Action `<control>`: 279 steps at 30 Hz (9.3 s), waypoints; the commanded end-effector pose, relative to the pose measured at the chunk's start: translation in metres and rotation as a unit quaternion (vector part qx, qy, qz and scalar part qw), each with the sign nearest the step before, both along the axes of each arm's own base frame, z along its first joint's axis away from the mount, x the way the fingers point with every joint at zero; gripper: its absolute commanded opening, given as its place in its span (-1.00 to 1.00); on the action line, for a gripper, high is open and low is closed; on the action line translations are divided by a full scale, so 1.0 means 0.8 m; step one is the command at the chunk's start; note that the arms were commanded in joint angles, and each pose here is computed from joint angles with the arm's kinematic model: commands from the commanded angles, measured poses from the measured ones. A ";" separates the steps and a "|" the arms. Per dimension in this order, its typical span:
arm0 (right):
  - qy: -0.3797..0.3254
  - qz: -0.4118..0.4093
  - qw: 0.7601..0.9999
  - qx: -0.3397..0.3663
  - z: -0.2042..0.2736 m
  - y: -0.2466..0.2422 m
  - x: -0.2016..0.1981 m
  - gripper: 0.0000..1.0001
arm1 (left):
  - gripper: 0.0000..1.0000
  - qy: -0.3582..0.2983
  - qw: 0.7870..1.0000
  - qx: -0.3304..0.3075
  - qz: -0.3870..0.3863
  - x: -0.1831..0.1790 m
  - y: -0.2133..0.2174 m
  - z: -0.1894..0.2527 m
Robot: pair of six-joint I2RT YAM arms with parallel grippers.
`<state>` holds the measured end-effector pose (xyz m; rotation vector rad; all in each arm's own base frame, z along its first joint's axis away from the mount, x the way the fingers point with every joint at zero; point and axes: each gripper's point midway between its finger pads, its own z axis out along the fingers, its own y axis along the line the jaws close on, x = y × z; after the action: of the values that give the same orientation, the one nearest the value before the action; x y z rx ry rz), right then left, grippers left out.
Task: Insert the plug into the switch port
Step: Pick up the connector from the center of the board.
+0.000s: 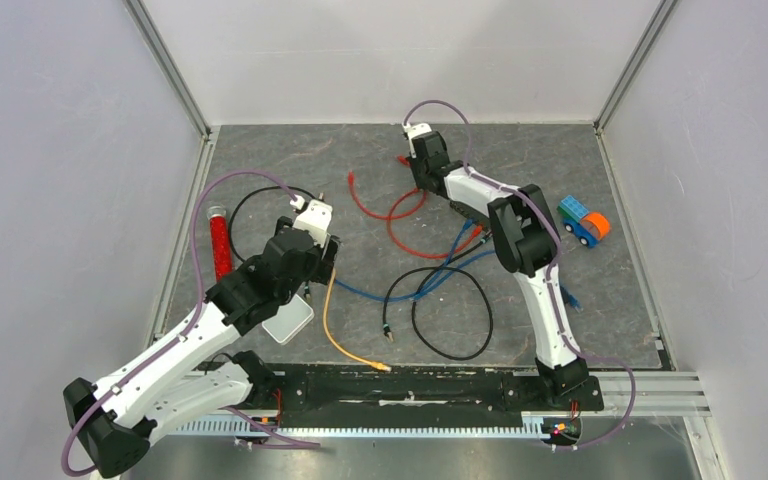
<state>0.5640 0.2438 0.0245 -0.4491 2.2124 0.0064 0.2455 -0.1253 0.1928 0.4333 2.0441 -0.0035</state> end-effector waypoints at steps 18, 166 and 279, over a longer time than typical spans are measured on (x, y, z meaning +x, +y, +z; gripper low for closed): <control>-0.116 -0.003 0.990 0.075 0.174 -0.073 -0.080 -1.00 | 0.51 0.031 0.997 -0.068 -0.006 0.015 -0.042 0.011; -0.365 0.173 0.914 0.034 0.454 -0.141 -0.210 -1.00 | -0.07 0.189 0.954 -0.231 -0.006 0.200 -0.193 -0.152; -0.091 0.210 0.896 0.382 0.321 -0.003 -0.283 0.23 | -0.95 0.109 0.806 -0.353 -0.463 0.095 -0.269 0.066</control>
<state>0.3471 0.2230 0.2838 -0.4470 1.5593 0.7947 0.3329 -0.3363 0.2335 0.6730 1.8341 -1.4239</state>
